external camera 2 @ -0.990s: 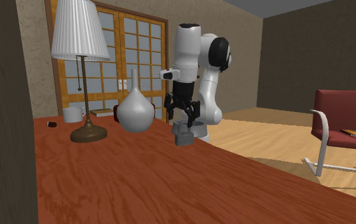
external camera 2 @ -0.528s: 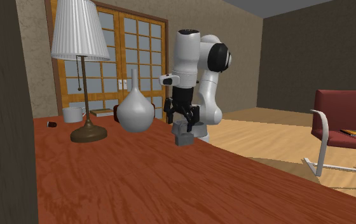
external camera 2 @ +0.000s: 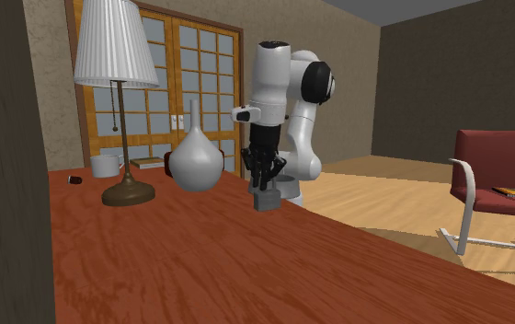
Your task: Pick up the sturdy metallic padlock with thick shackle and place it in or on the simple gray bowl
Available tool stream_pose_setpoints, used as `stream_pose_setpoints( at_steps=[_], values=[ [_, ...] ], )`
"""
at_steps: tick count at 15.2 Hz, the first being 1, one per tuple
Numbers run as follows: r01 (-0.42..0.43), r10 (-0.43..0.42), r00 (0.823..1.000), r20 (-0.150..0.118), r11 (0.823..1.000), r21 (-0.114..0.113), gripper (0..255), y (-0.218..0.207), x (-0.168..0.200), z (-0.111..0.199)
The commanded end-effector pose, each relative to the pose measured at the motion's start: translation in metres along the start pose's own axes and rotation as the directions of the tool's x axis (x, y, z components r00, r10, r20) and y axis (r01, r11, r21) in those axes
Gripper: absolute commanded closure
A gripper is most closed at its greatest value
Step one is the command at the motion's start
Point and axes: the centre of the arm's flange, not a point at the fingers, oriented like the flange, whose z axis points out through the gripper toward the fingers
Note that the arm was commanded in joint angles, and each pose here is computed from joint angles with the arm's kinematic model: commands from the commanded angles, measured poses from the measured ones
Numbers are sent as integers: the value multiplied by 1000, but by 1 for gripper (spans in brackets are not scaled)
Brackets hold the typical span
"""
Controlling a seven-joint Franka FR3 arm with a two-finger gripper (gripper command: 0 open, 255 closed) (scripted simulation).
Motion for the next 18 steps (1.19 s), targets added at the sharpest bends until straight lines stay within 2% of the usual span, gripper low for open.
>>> stream_pose_setpoints(
  at_steps=[1, 5, 18],
  values=[
    [-2, 2, 1000, 9, 1000, -3, 255, 1, 0, 3],
    [-2, 2, 1000, 9, 1000, -3, 255, 1, 1, 4],
    [-2, 2, 1000, 9, 1000, -3, 255, 13, -5, -64]
  ],
)
